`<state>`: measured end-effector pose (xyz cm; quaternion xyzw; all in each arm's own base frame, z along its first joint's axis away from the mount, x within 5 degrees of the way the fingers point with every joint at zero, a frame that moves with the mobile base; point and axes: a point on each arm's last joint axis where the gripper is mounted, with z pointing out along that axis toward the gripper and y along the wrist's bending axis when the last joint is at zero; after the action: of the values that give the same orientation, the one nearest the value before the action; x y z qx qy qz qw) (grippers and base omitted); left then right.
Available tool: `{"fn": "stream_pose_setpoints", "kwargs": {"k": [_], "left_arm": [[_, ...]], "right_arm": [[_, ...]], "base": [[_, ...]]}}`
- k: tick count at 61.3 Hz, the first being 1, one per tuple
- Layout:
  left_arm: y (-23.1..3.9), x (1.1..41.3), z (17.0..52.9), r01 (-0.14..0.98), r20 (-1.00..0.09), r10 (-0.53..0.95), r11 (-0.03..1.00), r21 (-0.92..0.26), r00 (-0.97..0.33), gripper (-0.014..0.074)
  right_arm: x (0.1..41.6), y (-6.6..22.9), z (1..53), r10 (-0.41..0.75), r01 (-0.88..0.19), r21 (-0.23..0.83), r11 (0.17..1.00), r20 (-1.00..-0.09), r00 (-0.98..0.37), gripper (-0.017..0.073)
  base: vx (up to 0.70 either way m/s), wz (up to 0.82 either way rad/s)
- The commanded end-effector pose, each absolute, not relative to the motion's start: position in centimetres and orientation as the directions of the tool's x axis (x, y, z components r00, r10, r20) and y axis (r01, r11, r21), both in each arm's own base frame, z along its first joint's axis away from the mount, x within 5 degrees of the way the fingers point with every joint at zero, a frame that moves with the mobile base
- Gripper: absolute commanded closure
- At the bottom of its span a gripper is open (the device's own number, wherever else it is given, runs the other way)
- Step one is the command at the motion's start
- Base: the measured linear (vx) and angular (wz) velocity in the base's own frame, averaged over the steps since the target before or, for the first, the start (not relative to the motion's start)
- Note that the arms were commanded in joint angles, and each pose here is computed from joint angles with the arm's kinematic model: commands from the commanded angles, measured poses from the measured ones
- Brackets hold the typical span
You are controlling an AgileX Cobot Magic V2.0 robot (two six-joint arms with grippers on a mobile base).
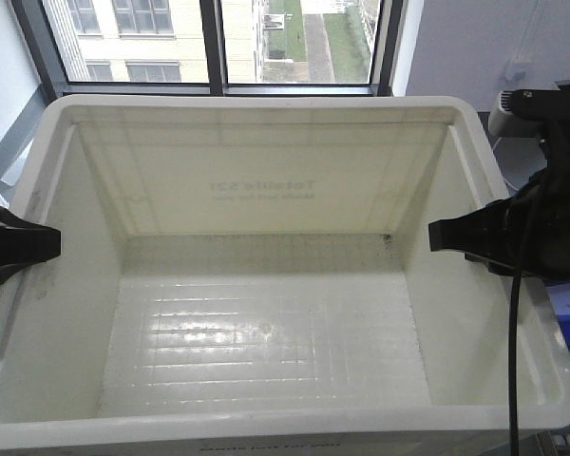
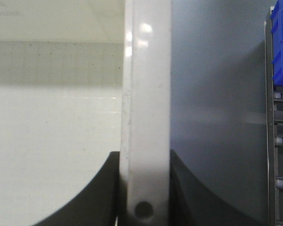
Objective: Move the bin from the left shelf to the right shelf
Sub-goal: 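Hold the tote with both grippers while driving to the other shelf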
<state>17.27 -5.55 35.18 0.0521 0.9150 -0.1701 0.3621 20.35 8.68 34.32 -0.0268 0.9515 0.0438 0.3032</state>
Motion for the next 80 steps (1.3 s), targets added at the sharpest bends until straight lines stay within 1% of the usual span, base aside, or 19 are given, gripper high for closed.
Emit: {"fn": "stream_pose_setpoints", "kwargs": {"k": [1, 54, 80], "left_arm": [[-5.33, 17.11, 37.49, 0.261, -0.788, -0.025, 0.937, -0.234, -0.616, 0.0521], [-5.33, 17.11, 37.49, 0.261, -0.788, -0.025, 0.937, -0.234, -0.615, 0.0521], [-5.33, 17.11, 37.49, 0.261, -0.788, -0.025, 0.937, -0.234, -0.615, 0.0521]], "right_arm": [[20.86, 7.51, 36.56, -0.054, -0.068, -0.008, 0.998, -0.704, -0.708, 0.0523], [20.86, 7.51, 36.56, -0.054, -0.068, -0.008, 0.998, -0.704, -0.708, 0.0523], [20.86, 7.51, 36.56, -0.054, -0.068, -0.008, 0.998, -0.704, -0.708, 0.0523]], "base": [[0.32, 0.05], [0.33, 0.01], [0.26, 0.27]]}}
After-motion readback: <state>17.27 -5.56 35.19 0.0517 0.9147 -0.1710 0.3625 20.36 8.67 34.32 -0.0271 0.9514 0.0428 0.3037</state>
